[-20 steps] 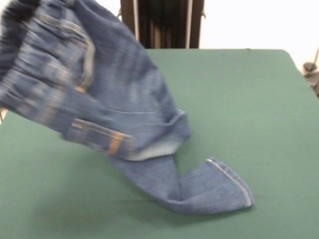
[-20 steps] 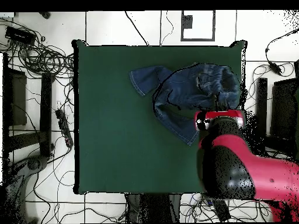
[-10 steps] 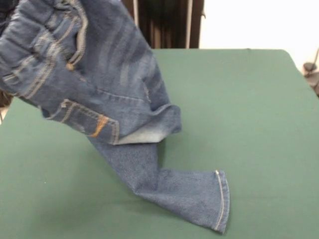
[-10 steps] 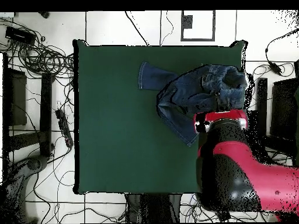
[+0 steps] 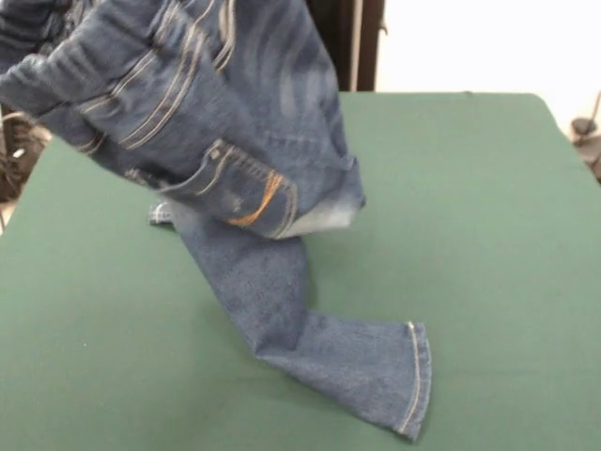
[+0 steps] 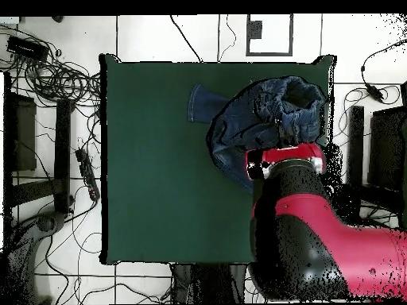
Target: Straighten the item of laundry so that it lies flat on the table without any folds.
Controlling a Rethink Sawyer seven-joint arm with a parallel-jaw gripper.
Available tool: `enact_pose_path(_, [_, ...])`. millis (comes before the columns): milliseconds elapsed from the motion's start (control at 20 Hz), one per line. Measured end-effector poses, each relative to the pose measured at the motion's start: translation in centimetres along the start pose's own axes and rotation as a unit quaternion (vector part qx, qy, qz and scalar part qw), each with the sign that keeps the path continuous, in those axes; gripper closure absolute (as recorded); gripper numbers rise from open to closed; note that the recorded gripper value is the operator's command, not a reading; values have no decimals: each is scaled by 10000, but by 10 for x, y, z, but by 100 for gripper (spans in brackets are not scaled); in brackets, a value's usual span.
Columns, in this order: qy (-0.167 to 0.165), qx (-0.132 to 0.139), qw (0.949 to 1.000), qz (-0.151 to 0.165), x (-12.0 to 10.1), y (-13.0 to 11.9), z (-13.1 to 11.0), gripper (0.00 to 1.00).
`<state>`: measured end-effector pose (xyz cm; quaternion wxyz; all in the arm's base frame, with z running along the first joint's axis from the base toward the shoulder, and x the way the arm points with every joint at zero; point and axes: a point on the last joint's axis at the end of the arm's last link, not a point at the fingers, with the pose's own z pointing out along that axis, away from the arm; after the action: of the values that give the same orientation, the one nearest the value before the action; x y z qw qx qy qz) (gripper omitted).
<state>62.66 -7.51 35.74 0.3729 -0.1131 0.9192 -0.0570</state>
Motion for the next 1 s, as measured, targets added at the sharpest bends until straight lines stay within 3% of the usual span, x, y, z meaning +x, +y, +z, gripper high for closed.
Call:
enact_pose_path(50, [-64, -50, 9999, 126, -15, -1, -8, 100])
enact_pose_path(200, [-62, -152, 9998, 103, -24, -2, -17, 100])
enact_pose_path(450, [112, -461, 9985, -281, -20, 3, -26, 100])
enact_pose_path(650, [452, -936, 9917, -759, -5, 26, -36, 100])
enact_pose_path(850, [716, -1514, 9788, -1175, 5, 58, -53, 100])
enact_pose_path(1000, [750, -1751, 9725, -1341, 6, 71, -62, 100])
